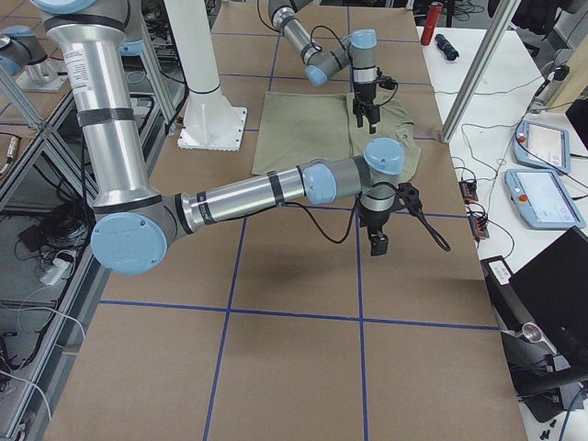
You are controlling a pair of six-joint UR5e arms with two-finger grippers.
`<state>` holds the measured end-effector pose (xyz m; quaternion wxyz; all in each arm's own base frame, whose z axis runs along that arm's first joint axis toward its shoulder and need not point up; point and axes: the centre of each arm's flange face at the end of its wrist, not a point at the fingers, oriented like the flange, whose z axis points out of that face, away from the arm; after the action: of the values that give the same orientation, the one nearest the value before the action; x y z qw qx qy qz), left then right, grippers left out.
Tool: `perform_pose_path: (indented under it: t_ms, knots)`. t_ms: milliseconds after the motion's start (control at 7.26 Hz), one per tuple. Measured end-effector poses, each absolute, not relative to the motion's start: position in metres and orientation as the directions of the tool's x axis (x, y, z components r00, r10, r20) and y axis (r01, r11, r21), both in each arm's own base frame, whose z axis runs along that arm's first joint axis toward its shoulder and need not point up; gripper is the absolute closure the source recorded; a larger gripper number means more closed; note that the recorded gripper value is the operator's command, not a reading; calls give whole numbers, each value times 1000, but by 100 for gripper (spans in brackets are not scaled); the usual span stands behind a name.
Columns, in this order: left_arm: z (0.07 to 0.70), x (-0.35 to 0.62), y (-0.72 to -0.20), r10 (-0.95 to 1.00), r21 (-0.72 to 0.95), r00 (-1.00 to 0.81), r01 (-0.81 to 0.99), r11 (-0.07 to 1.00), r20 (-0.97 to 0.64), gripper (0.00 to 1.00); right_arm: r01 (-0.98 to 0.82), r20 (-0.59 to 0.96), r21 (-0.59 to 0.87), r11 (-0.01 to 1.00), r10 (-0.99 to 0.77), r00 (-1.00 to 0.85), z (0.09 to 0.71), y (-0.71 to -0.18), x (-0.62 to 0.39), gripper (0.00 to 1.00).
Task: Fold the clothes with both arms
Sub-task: 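Release the sleeve and move both grippers toward the shirt hem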
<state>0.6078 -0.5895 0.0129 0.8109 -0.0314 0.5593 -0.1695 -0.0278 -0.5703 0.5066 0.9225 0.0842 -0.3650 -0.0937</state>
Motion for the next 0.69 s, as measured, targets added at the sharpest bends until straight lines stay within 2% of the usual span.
perform_pose_path:
  t_ms: [413, 688]
  knots:
    - [66, 548, -540, -215, -155, 359, 189, 970, -908, 0, 71, 718, 168, 983, -172, 674, 480, -558, -63, 0]
    - [114, 507, -508, -145, -91, 358, 164, 982, -923, 0, 25, 749, 101, 995, -92, 657, 429, -524, -126, 0]
